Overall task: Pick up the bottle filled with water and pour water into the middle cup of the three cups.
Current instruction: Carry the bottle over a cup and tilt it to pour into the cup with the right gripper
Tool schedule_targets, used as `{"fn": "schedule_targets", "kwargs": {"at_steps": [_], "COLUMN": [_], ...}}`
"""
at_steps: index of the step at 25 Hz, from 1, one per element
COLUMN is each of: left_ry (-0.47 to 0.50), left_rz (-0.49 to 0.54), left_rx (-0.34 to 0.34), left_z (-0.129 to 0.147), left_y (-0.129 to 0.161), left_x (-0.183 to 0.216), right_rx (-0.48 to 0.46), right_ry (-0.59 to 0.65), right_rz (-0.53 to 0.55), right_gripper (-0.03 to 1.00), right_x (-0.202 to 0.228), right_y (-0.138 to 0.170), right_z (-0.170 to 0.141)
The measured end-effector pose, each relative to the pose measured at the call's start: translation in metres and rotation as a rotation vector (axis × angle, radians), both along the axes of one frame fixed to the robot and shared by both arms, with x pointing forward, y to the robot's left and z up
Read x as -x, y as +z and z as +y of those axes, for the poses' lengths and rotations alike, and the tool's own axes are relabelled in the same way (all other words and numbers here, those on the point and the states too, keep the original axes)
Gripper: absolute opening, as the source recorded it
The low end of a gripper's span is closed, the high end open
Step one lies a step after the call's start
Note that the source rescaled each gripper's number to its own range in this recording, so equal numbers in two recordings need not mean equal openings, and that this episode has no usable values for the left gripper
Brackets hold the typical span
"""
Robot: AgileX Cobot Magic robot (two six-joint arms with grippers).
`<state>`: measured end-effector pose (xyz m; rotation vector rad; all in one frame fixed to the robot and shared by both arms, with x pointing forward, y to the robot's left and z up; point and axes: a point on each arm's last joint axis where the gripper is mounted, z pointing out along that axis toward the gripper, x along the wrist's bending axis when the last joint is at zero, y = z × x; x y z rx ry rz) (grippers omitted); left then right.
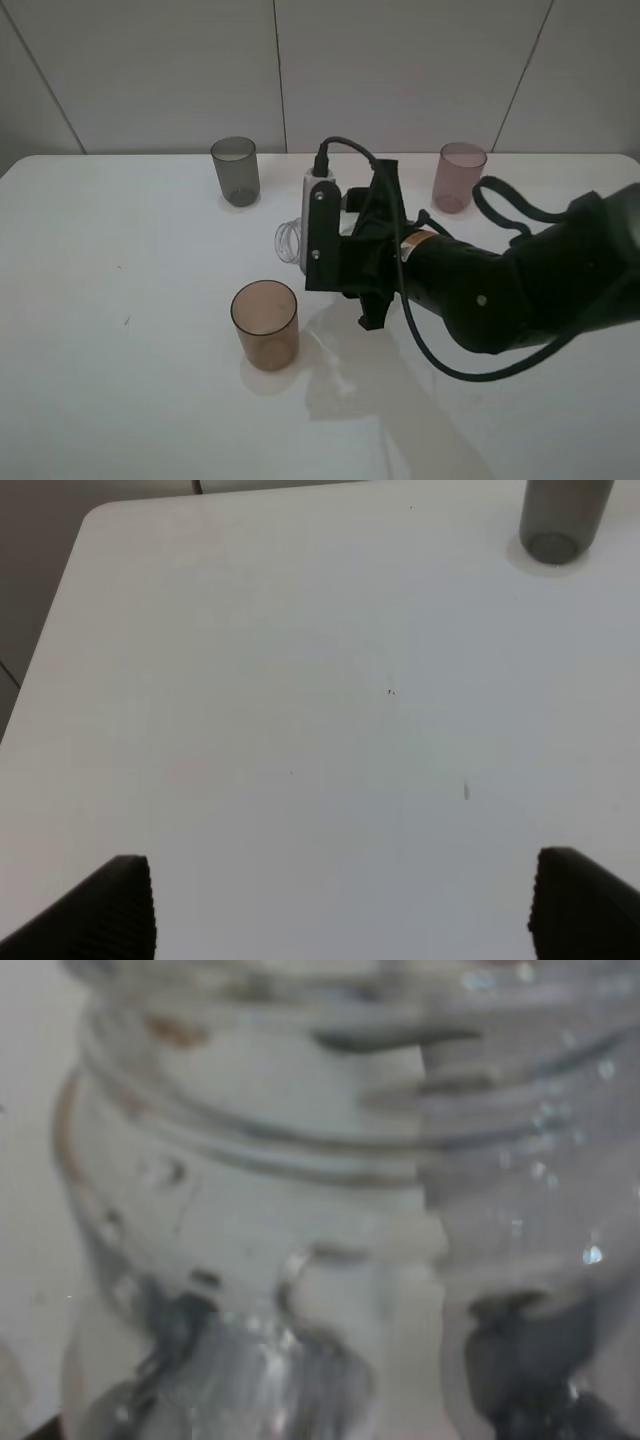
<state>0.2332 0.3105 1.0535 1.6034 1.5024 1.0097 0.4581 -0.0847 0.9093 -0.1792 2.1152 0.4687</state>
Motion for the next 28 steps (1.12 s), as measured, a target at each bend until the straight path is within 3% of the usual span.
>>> {"fn": "schedule_targets", "kwargs": {"at_steps": [6,28], "left_ry": [0.0,0.0], "left_rz": [0.0,0.0], "left_rx": [0.0,0.0], "left_z": [0.0,0.0], "left_y": [0.0,0.0], "left_x": [0.0,0.0], "right_rx": [0.076,0.142], "right_ry": [0.031,0.107], "right_rz": [-0.024,-0.108], "right_gripper": [0.0,0.0], "right_x": [-0.0011,0.0067], "right_y": [-0.0088,-0.0066], "right_z": [0.0001,0.0099]}}
